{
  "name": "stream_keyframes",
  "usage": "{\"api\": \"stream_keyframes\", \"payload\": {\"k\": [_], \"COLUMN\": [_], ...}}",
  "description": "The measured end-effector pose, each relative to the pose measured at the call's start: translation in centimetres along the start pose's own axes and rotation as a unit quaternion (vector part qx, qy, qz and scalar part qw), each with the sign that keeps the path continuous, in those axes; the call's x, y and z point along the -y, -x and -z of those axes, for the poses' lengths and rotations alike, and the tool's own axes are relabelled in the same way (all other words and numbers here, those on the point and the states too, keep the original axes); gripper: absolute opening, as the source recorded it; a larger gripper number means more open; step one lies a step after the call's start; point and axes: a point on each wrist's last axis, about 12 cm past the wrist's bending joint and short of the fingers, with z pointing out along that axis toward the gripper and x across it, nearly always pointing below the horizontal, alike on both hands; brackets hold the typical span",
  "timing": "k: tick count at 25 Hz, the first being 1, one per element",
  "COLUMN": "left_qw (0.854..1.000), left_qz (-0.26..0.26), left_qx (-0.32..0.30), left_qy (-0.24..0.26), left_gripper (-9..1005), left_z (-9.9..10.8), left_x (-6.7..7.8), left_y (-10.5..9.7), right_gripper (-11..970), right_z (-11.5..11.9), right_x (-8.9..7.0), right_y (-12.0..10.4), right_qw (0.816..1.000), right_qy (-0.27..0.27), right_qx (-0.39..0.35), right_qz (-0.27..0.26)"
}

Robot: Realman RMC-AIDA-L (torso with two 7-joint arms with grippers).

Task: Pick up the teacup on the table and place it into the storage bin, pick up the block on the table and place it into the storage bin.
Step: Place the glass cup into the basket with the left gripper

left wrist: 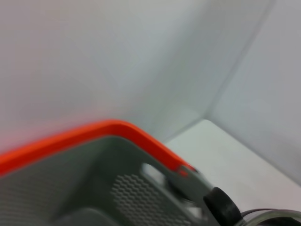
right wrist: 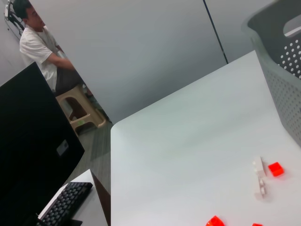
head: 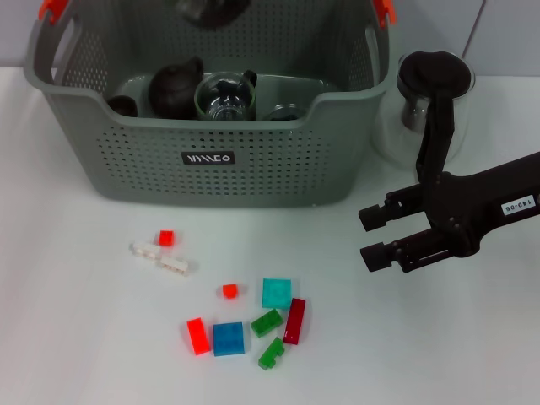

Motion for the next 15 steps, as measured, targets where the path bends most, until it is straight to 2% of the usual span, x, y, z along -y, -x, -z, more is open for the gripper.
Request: {"api": "stream_keyframes", "payload": {"k": [6,12,15], "left_qw": [0.996,0.987,0.985], "left_qz": [-0.02,-0.043,-0.05], "left_qx": [-0.024,-0.069,-0.083], "left_qy": [0.088,0.139,0.145], "left_gripper": [48,44,42], "left_z": [-3.9,-7.7,-8.7], "left_x": [-1.2,-1.3,-1.1], "left_y": [1.2,0.3,-0.3], "right_gripper": [760,760,760], "right_z": [0.1,0.1,0.1], "right_x": [-0.1,0.0,0.0], "right_y": [0.0,0.3,0.3], "right_qw": [1.0,1.0,1.0], "right_qy": [0.003,0.001,-0.001], "right_qx": [-0.001,-0.003,-0.004], "right_qz": [-0.009,-0.012,-0.013]}}
